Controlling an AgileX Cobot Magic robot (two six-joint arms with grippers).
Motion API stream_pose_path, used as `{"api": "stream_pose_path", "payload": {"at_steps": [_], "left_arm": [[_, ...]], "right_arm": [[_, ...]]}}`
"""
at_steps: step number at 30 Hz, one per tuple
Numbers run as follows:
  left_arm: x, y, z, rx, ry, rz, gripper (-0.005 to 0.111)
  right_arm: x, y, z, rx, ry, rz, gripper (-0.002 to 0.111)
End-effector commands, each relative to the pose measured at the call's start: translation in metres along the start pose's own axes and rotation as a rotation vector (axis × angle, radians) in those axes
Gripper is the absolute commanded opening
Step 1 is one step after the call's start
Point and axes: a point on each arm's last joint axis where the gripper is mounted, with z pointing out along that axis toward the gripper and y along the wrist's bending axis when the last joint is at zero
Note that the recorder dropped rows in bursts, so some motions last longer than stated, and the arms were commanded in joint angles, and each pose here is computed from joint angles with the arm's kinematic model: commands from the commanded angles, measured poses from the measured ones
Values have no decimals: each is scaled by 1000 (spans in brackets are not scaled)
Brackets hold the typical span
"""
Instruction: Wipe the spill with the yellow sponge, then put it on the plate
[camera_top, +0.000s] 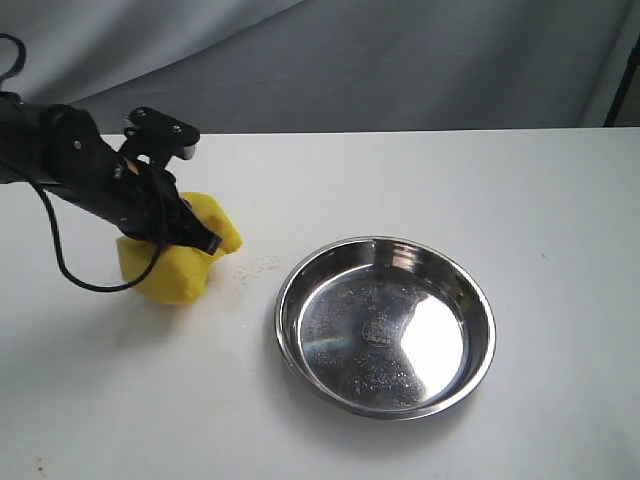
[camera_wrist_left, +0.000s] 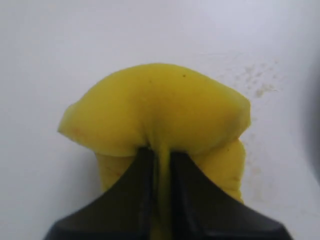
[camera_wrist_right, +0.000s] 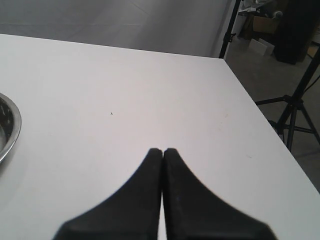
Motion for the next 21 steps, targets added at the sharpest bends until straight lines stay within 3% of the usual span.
{"api": "stream_pose_path", "payload": {"at_steps": [1, 6, 10, 16, 21], "left_arm": [[-6, -27, 18, 20, -47, 52, 0], [-4, -40, 43, 17, -72, 79, 0], [4, -41, 61, 28, -19, 91, 0], [9, -54, 76, 40, -12, 282, 0], [2, -67, 83, 17, -101, 322, 0]], "right_arm": [[0, 0, 0, 0, -11, -7, 0], [0, 0, 0, 0, -11, -7, 0], [0, 0, 0, 0, -11, -7, 0], [0, 0, 0, 0, -11, -7, 0], [0, 0, 0, 0, -11, -7, 0]]}}
